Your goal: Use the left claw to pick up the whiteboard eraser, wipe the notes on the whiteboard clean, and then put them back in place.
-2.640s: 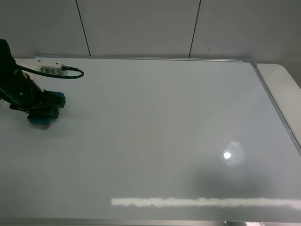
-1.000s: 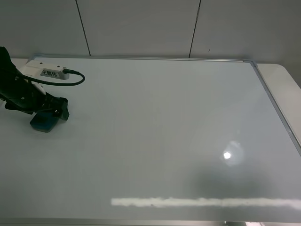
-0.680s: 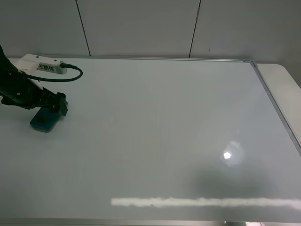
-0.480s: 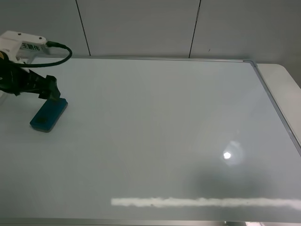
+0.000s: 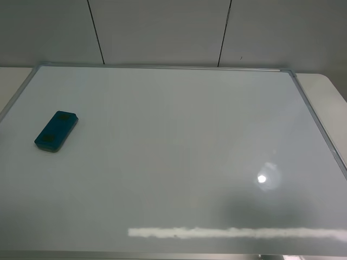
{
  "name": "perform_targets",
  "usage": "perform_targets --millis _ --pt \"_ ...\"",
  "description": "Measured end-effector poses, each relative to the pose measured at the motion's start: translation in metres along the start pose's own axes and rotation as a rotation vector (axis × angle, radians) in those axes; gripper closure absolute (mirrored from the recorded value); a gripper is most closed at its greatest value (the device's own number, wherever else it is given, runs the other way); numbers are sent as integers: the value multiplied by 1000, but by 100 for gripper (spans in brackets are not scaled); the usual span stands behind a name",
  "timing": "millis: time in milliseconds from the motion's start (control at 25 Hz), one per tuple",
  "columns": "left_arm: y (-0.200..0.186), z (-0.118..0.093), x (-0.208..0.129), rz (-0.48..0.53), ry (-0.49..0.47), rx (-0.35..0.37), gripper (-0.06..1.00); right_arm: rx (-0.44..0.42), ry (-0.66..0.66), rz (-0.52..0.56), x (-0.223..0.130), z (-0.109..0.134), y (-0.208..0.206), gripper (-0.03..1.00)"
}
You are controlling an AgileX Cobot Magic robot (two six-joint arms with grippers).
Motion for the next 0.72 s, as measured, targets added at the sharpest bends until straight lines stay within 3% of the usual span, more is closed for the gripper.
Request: perform_targets --millis 240,400,560,720 --pt "-89 3 -15 -245 -8 -11 -5 0 0 0 0 0 0 -3" --pt "-129 5 -36 -356 -14 -16 -5 0 0 0 0 0 0 -3" --pt "-150 7 -60 -378 -54 -23 -5 0 0 0 0 0 0 -3" --pt "-156 9 -85 -307 -74 -19 -5 0 0 0 0 0 0 -3"
Point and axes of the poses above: a point on each arm's last joint axis where the gripper is mounted, y pointing out along that axis toward the gripper, z along the wrist's bending axis when the last joint is at zero, x = y × z, the point moved 6 cm from there along y, pointing out along that axis toward the gripper, and after that the axes turned 7 degrees about -y, right-handed, at the moved point
